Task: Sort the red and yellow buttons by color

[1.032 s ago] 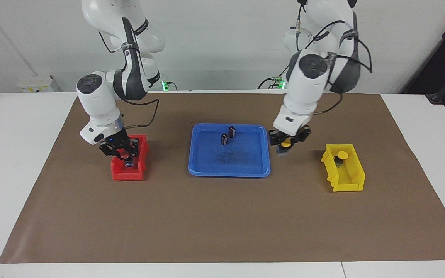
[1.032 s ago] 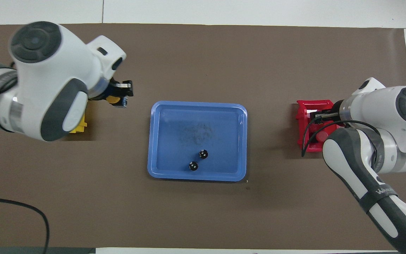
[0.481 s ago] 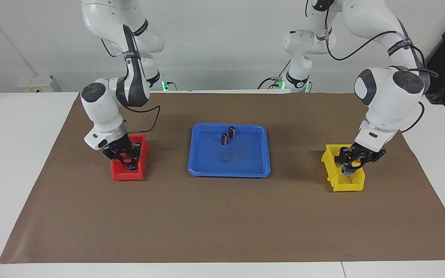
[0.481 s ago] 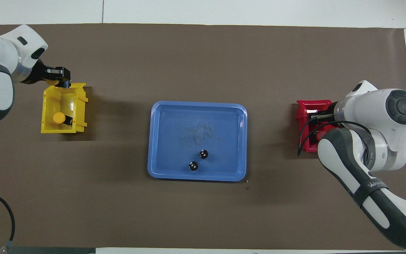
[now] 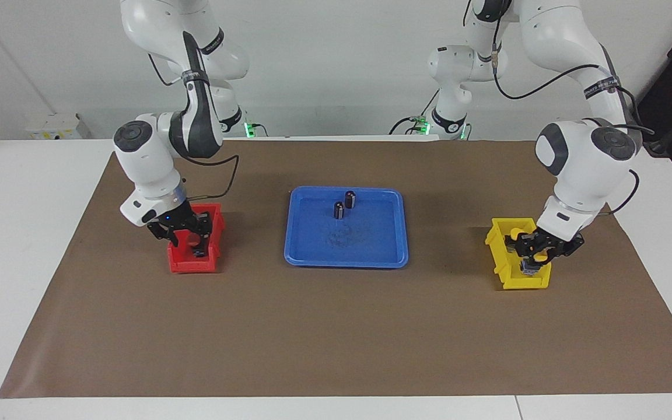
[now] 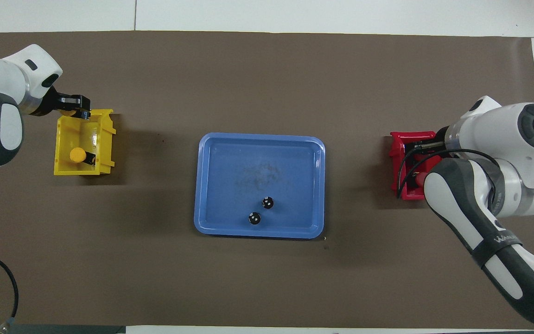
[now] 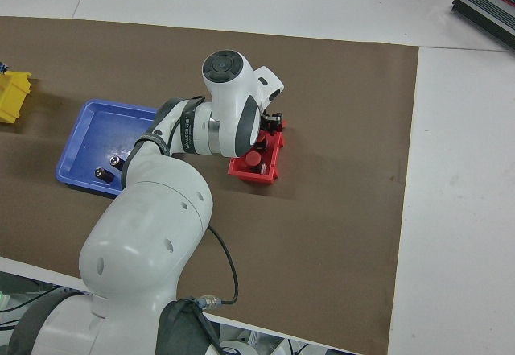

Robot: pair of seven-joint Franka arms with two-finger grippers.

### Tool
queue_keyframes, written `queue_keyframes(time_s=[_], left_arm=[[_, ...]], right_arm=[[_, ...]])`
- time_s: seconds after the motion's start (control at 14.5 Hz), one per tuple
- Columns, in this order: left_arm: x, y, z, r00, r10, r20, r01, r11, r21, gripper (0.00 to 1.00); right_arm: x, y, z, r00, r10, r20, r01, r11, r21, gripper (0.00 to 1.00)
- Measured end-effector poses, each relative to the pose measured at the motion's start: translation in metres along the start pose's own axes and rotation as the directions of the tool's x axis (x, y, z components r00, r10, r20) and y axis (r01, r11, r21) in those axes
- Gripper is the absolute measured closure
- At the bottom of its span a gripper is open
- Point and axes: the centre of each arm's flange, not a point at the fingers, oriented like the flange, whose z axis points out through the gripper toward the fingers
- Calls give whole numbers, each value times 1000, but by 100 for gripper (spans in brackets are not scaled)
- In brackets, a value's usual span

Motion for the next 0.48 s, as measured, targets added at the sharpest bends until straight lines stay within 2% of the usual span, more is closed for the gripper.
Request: queue_keyframes(time_s=[0.21, 0.34, 0.41, 0.48], left_arm=[[-12, -12, 23, 1000, -20, 5, 20, 1000, 3, 63], [-16, -15, 29, 1000, -24, 16, 24, 1000, 3, 63], [-18, -15, 32, 1000, -25, 16, 25, 1000, 3, 63], [-21, -16, 36, 1000, -27, 13, 27, 1000, 3, 63]], right_arm=[[13, 1, -52, 999, 0, 40, 0, 1000, 0, 19], [14, 2, -92, 999, 3, 51, -2, 1000, -3, 4], [12, 3, -112, 998, 6, 59, -5, 1000, -5, 0], [8, 5, -131, 998, 11, 69, -11, 1000, -7, 0]])
